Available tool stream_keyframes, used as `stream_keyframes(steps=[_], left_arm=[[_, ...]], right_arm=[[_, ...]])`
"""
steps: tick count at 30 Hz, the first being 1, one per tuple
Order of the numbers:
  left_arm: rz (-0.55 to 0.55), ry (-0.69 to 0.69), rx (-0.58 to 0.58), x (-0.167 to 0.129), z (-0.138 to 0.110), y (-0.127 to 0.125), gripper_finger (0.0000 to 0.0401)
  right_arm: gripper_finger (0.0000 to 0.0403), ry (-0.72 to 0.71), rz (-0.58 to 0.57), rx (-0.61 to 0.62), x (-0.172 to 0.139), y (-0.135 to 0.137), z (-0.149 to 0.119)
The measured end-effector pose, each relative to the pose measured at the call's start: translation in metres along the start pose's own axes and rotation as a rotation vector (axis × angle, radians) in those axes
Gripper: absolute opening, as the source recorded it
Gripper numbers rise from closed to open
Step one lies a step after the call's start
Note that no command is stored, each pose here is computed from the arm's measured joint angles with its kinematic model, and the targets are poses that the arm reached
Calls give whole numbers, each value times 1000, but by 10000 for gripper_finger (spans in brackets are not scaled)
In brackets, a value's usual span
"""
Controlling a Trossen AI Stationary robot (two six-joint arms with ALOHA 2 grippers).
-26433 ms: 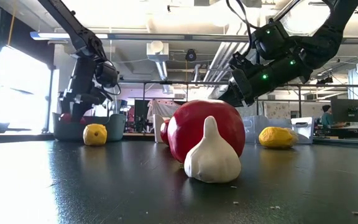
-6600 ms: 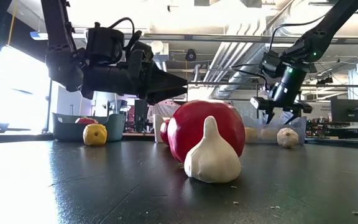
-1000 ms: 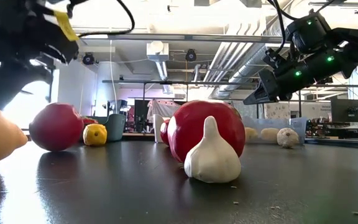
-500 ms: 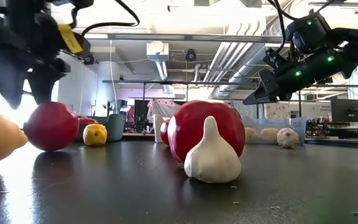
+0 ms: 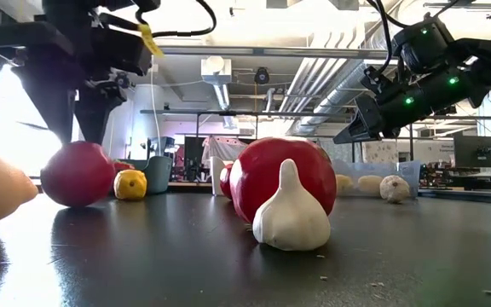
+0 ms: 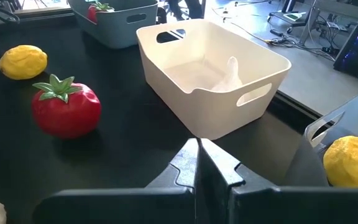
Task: Sort produce into baskets
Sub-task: Put the bottom left red tomato into the gray bin
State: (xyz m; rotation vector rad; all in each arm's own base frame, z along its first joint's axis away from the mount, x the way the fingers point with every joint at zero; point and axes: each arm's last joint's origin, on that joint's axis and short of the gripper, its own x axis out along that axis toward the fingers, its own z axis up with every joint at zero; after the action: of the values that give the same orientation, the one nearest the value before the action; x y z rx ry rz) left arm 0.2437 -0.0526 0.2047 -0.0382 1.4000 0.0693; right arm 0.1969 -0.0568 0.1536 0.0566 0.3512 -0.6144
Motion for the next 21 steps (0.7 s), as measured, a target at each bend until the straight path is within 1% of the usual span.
stream_keyframes(steps=[3, 7, 11, 16, 21], left_arm=[[-16, 1, 11, 0, 1, 1, 313], [-37, -35, 23, 0, 5, 1, 313], [-37, -36, 34, 1, 5, 0, 313], [-33, -6, 41, 8, -1, 1, 313], [-37, -20, 42, 10, 0, 1, 313]], right_arm=[[4, 0, 0, 0, 0, 0, 0], [4, 0, 0, 0, 0, 0, 0], [4, 0, 0, 0, 0, 0, 0], [4, 0, 0, 0, 0, 0, 0], [4, 2, 0, -1, 0, 0, 0]])
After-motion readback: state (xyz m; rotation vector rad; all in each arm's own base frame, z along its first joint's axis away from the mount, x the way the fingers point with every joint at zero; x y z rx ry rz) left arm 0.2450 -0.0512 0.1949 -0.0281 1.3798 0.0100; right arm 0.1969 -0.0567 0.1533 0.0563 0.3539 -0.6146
